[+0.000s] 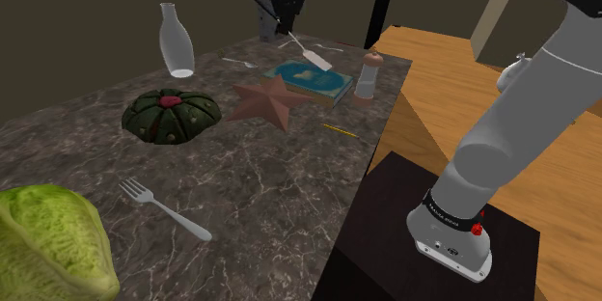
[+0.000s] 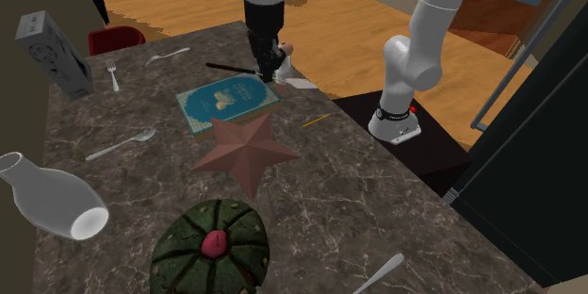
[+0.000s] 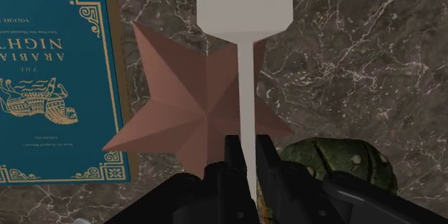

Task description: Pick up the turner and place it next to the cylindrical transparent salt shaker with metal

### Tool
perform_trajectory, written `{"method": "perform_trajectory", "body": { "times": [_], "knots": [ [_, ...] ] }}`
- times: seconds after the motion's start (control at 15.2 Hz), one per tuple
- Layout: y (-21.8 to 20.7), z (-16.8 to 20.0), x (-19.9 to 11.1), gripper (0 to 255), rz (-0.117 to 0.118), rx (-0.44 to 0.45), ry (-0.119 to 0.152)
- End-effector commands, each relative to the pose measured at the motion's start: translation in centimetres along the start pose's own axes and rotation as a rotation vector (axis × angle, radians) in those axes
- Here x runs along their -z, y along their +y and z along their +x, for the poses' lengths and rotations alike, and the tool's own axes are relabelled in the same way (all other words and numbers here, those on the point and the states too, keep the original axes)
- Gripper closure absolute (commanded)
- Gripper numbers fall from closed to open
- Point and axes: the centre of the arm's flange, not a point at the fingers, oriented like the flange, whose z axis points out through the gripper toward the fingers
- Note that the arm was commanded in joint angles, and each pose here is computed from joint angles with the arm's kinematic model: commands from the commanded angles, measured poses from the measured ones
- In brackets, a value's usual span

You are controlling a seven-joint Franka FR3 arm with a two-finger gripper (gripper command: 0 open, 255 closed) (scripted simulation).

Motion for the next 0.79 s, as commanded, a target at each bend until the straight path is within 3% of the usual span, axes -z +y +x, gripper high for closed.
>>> {"method": "perform_trajectory", "body": {
  "times": [0.0, 0.73],
  "knots": [
    [2.4, -1.1, 0.1, 255, 0.001, 0.002, 0.0],
    [15.9, -6.6, 0.5, 255, 0.001, 0.002, 0.0]
  ]
}}
